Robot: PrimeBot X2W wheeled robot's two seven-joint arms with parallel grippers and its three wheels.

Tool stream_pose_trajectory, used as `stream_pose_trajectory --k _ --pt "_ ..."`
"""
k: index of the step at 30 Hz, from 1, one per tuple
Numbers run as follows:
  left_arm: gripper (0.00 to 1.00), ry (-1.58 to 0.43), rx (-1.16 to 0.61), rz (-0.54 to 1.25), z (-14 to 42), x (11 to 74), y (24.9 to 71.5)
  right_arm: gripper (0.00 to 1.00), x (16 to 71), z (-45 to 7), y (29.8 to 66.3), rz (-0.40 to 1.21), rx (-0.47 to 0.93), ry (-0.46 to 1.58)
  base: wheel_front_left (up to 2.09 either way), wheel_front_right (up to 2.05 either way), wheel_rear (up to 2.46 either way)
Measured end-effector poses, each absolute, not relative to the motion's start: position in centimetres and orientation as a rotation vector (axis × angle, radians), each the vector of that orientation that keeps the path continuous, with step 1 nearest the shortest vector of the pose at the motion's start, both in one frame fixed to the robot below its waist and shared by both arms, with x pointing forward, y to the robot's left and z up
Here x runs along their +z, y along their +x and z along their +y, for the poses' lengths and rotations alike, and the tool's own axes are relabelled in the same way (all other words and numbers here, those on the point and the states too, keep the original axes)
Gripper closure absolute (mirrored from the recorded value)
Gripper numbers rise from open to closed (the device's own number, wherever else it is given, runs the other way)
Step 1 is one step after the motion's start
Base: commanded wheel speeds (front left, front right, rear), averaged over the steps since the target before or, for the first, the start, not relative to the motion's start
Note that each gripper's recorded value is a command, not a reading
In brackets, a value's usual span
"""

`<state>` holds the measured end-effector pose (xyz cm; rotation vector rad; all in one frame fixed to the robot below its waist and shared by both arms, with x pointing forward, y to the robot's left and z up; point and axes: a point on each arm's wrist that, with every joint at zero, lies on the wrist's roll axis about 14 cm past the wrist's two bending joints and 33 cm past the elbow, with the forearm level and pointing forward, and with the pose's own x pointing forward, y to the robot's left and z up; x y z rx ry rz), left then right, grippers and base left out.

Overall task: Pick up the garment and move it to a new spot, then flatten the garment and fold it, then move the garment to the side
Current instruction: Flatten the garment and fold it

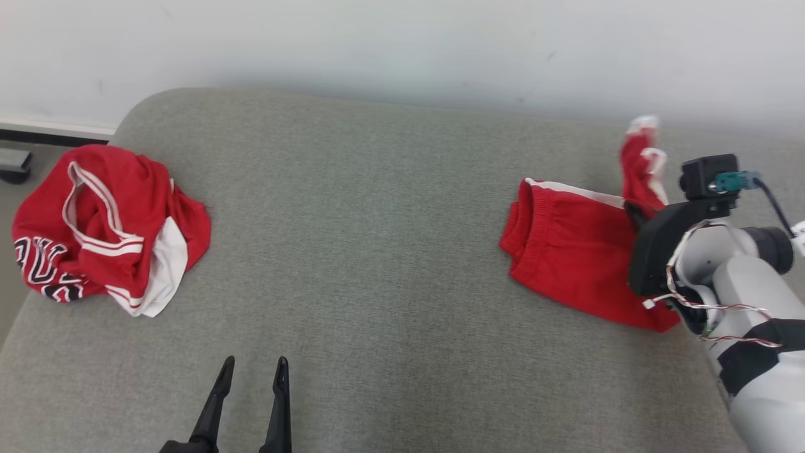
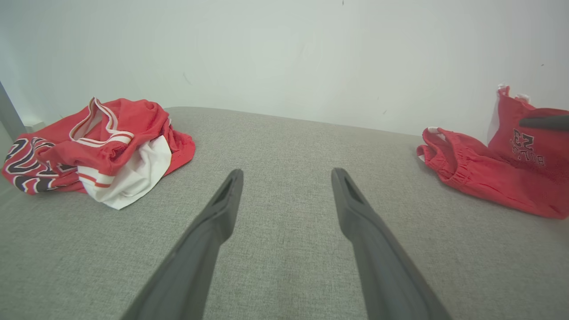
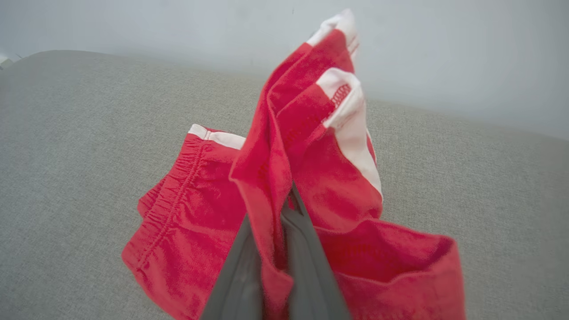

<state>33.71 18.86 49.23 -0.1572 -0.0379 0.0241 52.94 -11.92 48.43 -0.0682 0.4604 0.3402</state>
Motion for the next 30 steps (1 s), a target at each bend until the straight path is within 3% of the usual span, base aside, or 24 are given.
stream_pose_trajectory --k 19,20,21,30 --pt "0.0 -0.175 0.12 0.007 20.8 47.9 31.9 1.0 45.0 -4.1 53.7 0.553 0.457 -0.029 0.0 0.0 0.0" --pt "0.0 -0.174 0.126 0.011 20.9 47.8 31.9 0.67 44.8 -3.8 53.7 0.56 0.461 -0.026 0.0 0.0 0.0" --pt "0.0 -0.175 0.13 0.013 21.0 47.8 31.9 0.0 44.6 -3.4 53.7 0.566 0.468 -0.024 0.0 0.0 0.0" --pt "0.0 -0.174 0.138 0.008 21.3 47.9 32.4 0.0 47.1 -1.5 54.1 0.479 0.507 0.065 0.0 0.0 0.0"
